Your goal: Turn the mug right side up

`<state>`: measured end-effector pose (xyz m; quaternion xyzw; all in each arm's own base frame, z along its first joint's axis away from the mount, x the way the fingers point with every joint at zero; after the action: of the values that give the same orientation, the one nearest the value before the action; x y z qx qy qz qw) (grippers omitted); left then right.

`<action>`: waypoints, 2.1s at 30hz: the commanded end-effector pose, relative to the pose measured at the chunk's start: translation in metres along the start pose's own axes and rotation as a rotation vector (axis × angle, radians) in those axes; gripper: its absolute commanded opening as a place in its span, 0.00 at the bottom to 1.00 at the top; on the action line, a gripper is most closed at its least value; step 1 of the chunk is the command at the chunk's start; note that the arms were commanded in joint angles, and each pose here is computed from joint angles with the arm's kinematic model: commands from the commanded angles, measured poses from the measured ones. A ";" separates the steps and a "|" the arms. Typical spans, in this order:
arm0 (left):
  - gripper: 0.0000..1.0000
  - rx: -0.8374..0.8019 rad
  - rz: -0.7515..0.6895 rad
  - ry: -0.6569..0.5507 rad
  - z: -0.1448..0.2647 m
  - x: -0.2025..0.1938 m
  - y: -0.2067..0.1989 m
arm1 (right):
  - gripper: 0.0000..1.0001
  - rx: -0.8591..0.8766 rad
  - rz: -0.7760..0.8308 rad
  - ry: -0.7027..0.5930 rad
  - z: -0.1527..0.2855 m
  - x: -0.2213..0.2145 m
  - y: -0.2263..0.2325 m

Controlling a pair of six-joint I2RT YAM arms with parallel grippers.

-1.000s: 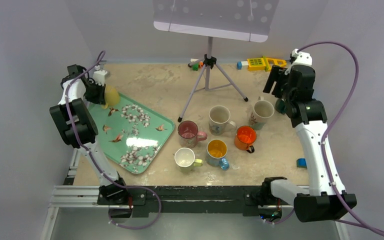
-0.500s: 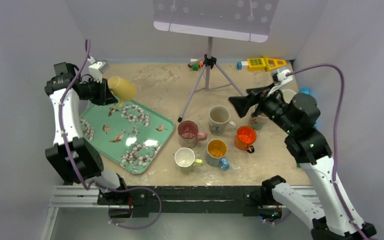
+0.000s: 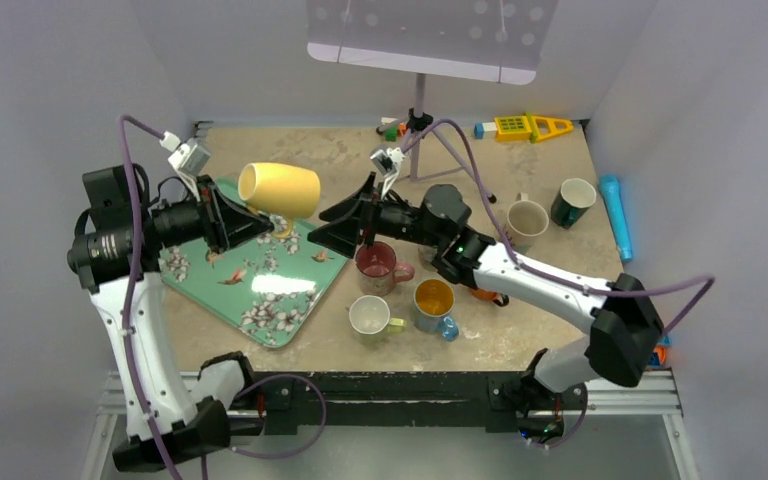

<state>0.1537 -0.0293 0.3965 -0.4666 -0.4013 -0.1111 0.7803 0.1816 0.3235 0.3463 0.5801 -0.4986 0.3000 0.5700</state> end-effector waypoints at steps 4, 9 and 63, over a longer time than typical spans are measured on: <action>0.00 -0.172 0.005 -0.031 0.006 -0.024 -0.038 | 0.88 0.276 0.101 -0.253 -0.025 0.066 0.045; 0.00 -0.187 -0.005 -0.019 0.008 -0.032 -0.044 | 0.76 0.282 0.110 -0.269 -0.026 0.064 0.045; 1.00 0.485 -0.205 0.110 0.010 -0.067 0.072 | 0.00 -1.085 -0.364 1.180 0.217 -0.115 -0.036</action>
<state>0.1402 0.0021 0.3007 -0.2260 -0.3999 -0.0995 0.8827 0.1201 0.1233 0.1993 -0.0015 -0.0714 0.1552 0.9853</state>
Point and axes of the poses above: each gripper's point midway between its finger pads, its own z axis back along the fingers, its own y axis along the line the jaws close on, x = y × z, the point moved 9 cm from there along z, back along the fingers, and after that the axes turned 12 degrees about z, right-handed, at the moved point
